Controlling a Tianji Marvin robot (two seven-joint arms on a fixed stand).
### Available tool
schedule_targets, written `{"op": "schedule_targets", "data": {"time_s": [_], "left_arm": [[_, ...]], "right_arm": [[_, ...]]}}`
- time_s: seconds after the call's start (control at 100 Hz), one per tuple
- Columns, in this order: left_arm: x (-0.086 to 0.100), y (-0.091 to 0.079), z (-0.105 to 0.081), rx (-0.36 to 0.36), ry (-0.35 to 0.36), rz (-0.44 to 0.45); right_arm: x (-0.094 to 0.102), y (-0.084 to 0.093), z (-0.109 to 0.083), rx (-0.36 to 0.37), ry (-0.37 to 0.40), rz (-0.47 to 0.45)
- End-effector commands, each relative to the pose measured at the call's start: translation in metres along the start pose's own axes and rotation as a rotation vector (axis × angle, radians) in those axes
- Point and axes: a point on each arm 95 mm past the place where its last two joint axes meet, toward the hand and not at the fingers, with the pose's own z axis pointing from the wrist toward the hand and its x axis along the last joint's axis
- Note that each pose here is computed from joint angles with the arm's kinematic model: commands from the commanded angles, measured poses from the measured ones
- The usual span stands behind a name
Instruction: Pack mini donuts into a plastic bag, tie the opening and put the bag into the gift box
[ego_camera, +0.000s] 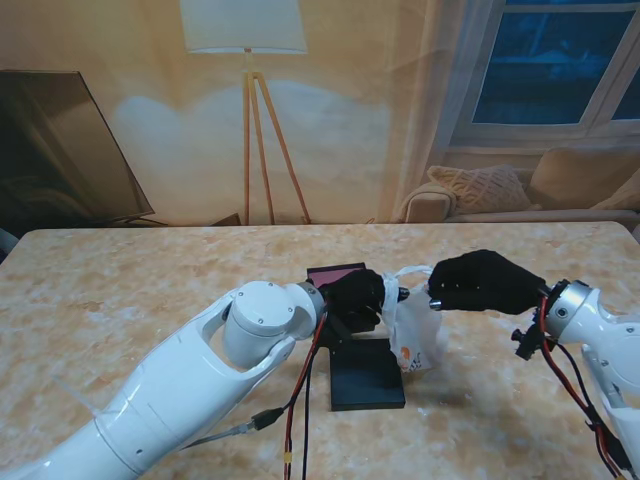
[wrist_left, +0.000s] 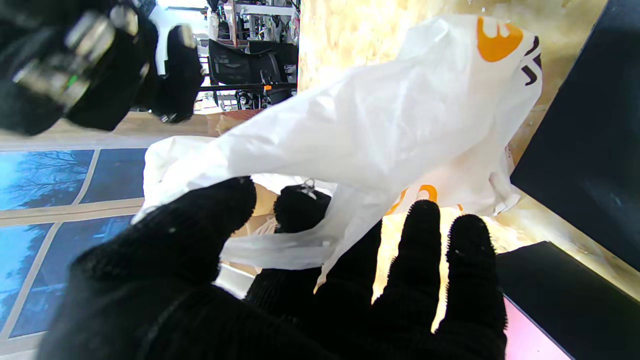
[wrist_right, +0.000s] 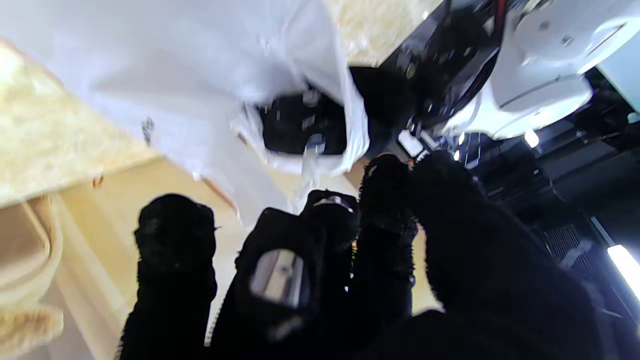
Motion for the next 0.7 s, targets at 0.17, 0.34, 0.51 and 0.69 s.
{"op": "schedule_targets", "data": {"time_s": [0.17, 0.34, 0.51, 0.69], "left_arm": [[0.004, 0.005, -0.001, -0.007, 0.008, -0.039], [0.003, 0.006, -0.001, -0.007, 0.008, -0.065], [0.002, 0.007, -0.001, -0.013, 0.009, -0.079], [0.001, 0.007, -0.001, -0.021, 0.014, -0.075]], "right_arm": [[-0.017, -0.008, -0.002, 0.198, -0.094, 0.074], [-0.026, -0.019, 0.011, 0.198, -0.152, 0.069], [-0.030, -0.027, 0.024, 0.166, -0.152, 0.139], [-0.031, -0.031, 0.032, 0.133, -0.181, 0.119]]}}
